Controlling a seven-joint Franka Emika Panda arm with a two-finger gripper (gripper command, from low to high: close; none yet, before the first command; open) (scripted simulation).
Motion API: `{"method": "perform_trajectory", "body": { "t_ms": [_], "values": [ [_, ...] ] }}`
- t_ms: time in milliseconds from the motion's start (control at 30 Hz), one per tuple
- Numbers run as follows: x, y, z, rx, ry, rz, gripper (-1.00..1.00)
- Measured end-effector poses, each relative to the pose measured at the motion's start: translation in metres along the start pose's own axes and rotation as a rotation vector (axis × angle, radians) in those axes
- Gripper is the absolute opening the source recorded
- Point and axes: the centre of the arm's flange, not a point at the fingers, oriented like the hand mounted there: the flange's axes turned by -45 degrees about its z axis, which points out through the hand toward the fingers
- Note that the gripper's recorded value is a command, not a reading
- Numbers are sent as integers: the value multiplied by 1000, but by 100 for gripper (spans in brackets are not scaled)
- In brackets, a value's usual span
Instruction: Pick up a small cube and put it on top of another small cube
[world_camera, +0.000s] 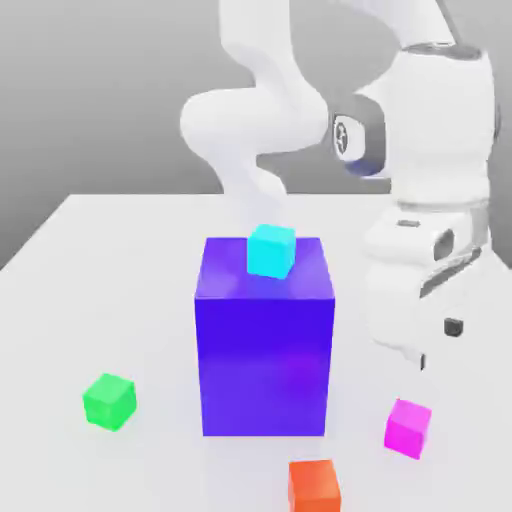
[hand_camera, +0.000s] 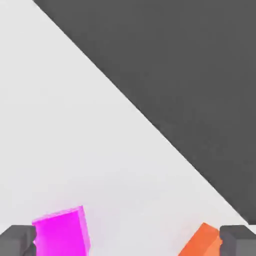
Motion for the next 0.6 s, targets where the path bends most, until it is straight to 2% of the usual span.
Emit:
{"method": "perform_trajectory", "body": {
  "t_ms": [100,267,300,500,600],
  "values": [
    [-13,-23,50,32,-70,-91,0],
    [-20,-29,110,40,-86,-112,0],
    [-21,-30,118,40,-86,-112,-100],
    [-22,-30,122,40,-87,-112,-100],
    [-19,-29,101,40,-87,-113,-100]
  ]
}}
